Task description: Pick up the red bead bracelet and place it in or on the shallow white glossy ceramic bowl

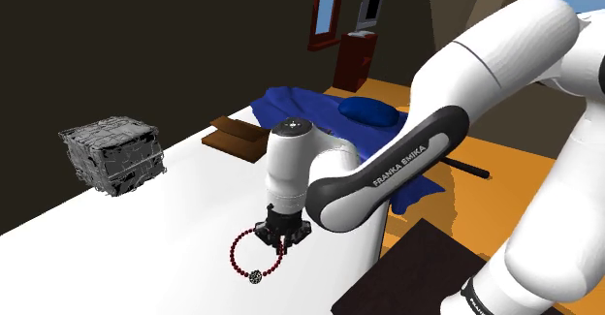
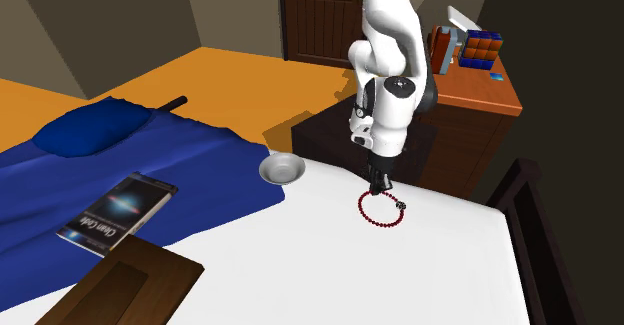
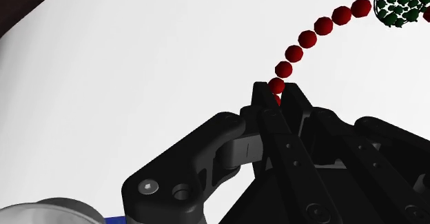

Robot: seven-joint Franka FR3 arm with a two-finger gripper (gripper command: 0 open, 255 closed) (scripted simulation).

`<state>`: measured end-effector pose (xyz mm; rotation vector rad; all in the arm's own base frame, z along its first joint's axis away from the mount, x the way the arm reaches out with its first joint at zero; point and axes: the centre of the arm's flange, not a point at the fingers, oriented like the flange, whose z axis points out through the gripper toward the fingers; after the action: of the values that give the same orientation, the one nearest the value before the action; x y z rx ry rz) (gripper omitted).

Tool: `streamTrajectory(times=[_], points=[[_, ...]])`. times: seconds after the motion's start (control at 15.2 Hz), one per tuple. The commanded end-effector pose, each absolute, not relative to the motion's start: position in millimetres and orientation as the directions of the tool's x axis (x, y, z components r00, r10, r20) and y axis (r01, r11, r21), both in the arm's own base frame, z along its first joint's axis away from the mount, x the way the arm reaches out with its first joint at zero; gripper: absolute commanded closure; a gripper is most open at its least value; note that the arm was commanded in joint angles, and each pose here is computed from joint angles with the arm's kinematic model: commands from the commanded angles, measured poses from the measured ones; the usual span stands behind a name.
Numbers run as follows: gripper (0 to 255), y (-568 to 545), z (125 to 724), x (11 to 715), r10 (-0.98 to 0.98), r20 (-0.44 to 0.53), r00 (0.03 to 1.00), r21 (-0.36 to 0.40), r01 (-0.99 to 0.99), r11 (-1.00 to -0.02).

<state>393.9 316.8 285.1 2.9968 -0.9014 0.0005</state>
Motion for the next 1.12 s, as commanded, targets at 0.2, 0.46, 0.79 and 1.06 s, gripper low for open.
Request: streamTrajectory(times=[0.2,0.46,0.79,1.06], points=[[255,252.6,285.5,404.3,-0.551,0.003,0.835,0.011,-0.551,-0.834],[255,200.5,285.9,412.6,-0.551,0.003,0.835,0.011,-0.551,-0.834],[255,135.3,286.4,423.0,-0.551,0.003,0.835,0.011,-0.551,-0.834],[255,83.2,286.8,431.3,-0.551,0.003,0.835,0.011,-0.551,-0.834]])
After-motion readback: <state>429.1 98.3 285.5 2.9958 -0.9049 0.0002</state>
